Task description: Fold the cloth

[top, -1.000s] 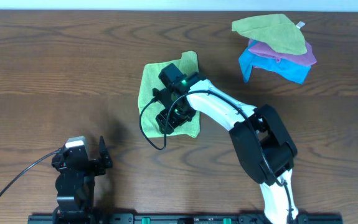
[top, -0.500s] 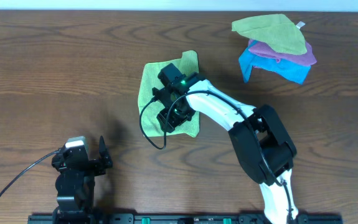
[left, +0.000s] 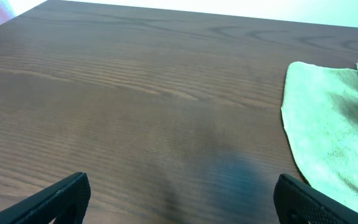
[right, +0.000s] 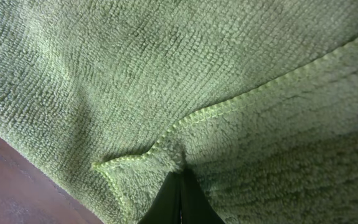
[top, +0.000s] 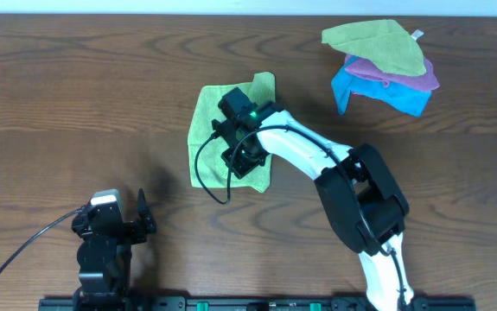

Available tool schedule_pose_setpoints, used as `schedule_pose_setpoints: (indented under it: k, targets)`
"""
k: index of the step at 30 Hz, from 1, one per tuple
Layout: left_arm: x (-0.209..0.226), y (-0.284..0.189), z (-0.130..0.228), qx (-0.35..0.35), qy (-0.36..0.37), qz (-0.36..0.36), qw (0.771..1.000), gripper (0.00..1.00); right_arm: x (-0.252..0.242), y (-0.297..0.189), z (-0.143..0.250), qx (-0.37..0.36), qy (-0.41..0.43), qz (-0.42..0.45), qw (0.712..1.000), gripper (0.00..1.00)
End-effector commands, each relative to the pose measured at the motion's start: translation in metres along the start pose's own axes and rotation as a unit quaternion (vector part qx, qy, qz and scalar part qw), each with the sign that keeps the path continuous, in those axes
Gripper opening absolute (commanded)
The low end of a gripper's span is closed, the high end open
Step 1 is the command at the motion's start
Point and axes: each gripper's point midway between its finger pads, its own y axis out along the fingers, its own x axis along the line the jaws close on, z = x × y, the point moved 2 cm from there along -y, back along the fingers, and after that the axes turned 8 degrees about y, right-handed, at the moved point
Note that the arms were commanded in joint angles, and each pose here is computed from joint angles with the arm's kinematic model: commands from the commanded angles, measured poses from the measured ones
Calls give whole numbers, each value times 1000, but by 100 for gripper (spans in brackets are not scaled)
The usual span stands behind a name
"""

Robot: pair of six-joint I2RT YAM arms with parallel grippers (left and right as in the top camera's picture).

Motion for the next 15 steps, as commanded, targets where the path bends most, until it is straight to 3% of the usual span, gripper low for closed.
schedule_pose_setpoints:
  k: [1, 3, 7, 15]
  targets:
    - [1, 3, 8, 11, 10, -4, 1000, 95, -1, 7, 8, 17, -2, 10, 1000, 31]
    - [1, 3, 8, 11, 10, -4, 1000, 95, 3, 3, 10, 19, -3, 4, 1000, 49]
    - [1, 3, 8, 11, 10, -4, 1000, 95, 10, 1, 16, 31, -6, -4, 1000, 62]
    - [1, 3, 8, 11, 10, -4, 1000, 95, 13, 6, 14, 18, -42, 74, 996, 64]
